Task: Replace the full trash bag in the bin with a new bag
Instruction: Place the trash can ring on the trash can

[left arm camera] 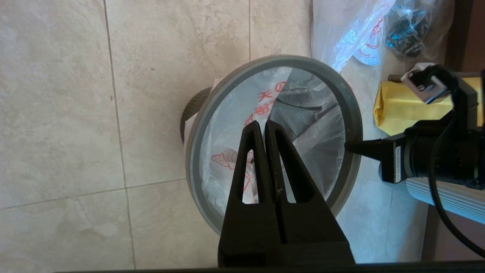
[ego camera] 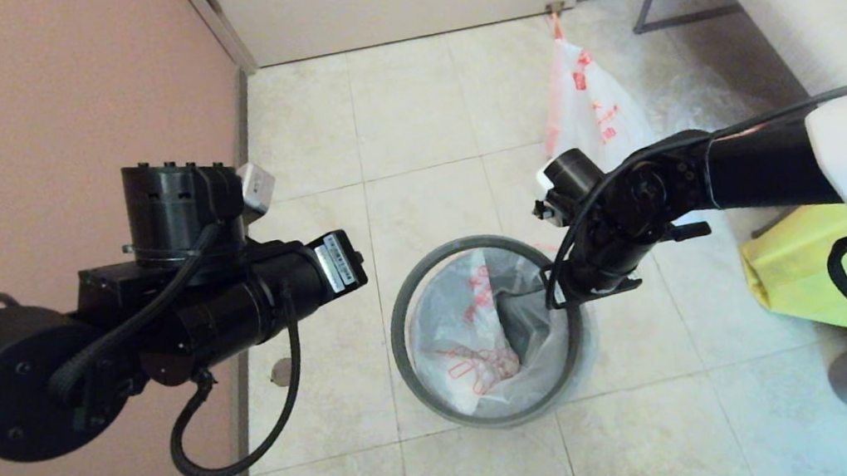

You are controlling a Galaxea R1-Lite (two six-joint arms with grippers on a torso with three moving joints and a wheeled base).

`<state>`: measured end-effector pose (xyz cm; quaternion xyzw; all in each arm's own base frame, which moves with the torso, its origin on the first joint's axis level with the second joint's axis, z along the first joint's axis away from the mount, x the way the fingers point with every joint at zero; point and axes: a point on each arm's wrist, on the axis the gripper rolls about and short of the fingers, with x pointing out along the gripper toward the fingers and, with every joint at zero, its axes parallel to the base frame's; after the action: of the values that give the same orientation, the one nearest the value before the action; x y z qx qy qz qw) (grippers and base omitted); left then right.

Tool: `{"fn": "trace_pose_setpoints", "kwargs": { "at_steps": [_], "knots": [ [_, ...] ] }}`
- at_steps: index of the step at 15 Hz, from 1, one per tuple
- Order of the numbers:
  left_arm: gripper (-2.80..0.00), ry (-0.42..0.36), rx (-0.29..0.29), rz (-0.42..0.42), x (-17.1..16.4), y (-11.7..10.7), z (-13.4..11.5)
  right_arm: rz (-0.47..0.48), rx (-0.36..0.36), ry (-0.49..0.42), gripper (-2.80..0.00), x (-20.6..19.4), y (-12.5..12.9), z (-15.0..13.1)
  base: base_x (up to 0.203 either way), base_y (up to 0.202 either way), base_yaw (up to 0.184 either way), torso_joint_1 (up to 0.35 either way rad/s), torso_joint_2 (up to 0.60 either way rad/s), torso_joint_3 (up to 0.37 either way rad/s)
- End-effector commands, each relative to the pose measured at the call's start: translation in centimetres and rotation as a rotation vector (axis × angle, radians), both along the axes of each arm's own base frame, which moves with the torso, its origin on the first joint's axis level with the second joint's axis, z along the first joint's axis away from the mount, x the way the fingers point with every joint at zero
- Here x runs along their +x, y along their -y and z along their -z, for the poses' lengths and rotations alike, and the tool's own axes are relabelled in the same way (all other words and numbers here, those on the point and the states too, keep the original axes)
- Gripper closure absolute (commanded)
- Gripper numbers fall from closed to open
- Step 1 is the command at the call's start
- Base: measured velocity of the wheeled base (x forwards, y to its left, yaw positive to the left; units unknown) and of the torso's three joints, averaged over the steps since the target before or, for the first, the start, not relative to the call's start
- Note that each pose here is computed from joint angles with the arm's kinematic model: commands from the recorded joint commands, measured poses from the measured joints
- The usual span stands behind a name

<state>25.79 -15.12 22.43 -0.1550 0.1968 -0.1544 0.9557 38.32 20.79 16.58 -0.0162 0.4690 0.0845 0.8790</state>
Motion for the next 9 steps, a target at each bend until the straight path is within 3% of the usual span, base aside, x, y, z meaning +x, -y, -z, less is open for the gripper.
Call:
{"fn": "trace_pose_setpoints", "kwargs": {
  "at_steps": [1, 5, 9],
  "knots": [
    [0.00, 0.000, -0.003, -0.004, 0.0, 0.0, 0.0, 0.008, -0.012, -0.022, 0.00, 0.2, 0.1, 0.6, 0.000, 0.000, 0.000, 0.000, 0.00, 0.000],
    [0.00, 0.003, -0.004, -0.002, -0.1, 0.0, -0.1, 0.026, -0.023, -0.027, 0.00, 0.5, 0.8, 0.8, 0.000, 0.000, 0.000, 0.000, 0.00, 0.000],
    [0.00, -0.002, -0.002, -0.004, 0.1, 0.0, 0.1, 0.054, -0.077, -0.023, 0.00, 1.3, 0.7, 2.3, 0.000, 0.000, 0.000, 0.000, 0.00, 0.000]
  ]
}}
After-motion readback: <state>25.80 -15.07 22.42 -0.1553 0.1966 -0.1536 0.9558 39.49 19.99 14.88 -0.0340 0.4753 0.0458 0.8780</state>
